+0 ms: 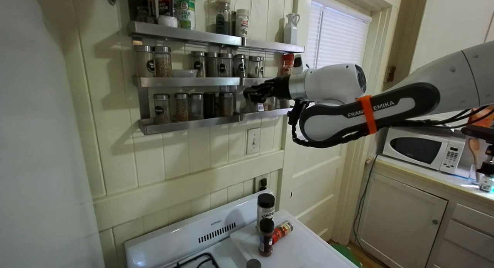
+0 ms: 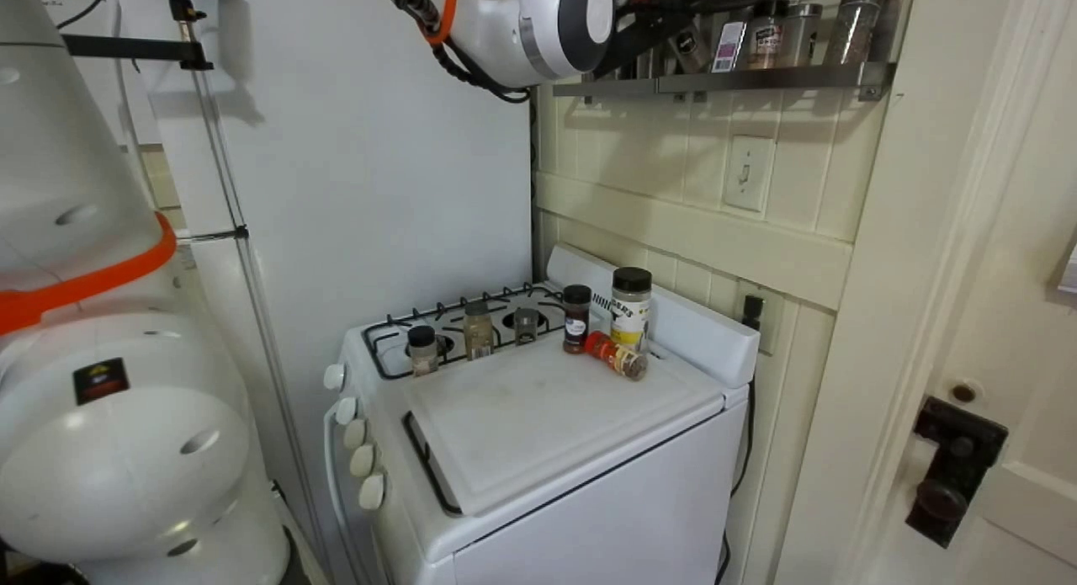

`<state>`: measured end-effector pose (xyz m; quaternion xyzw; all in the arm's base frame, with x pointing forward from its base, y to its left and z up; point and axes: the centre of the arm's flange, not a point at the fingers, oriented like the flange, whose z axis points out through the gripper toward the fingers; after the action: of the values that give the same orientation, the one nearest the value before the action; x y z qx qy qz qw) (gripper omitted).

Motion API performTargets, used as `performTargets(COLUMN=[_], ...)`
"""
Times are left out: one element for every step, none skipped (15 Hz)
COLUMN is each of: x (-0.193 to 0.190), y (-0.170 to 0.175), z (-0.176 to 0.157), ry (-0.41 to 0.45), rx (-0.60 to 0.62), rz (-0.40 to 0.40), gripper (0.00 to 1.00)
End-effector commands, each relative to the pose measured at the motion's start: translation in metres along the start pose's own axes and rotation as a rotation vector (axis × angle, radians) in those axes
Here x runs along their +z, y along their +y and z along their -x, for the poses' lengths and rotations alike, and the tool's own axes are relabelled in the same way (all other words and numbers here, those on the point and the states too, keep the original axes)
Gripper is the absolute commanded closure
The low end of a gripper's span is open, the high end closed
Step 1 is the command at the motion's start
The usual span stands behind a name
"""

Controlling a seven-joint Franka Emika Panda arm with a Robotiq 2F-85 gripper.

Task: Move one spice bottle from the middle shelf to the tray

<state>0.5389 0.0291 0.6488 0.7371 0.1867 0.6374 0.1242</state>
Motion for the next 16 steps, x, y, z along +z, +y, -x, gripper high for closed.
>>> performTargets(x=[-0.018,-0.019,-0.020,-0.022,-0.023,-0.024,-0.025,-0.026,-0.027,-0.029,-0.031,-0.033,-0.035,-0.037,-0.039,-0.042], y=[-0.009,-0.009,-0.010,-0.010,-0.010,-0.011,-0.011,-0.012,-0.012,-0.012,-0.013,-0.014,-0.015,-0.016,-0.017,-0.017], z=[0.002,0.003,0.003,0.003,0.002,0.002,0.001,0.001,0.000,-0.002,-0.003,-0.004,-0.005,-0.007,-0.008,-0.009], ry=[-0.001,-0.003,-0.002,-0.001,0.001,0.004,0.005,0.005,0.006,0.005,0.004,0.004,0.003,0.003,0.002,-0.003], rx=[-0.038,-0.040,-0.043,-0.044,-0.045,-0.046,-0.048,-0.051,-0.052,-0.052,-0.048,-0.045,-0.041,-0.039,-0.034,-0.025], rz=[0.009,0.011,0.012,0.013,0.015,0.017,0.018,0.019,0.020,0.022,0.023,0.022,0.023,0.024,0.026,0.031], gripper=[0.74,0.74,0.74,0.74,0.74,0.74,0.74,0.74,0.74,0.74,0.74,0.74,0.74,0.74,0.74,0.74])
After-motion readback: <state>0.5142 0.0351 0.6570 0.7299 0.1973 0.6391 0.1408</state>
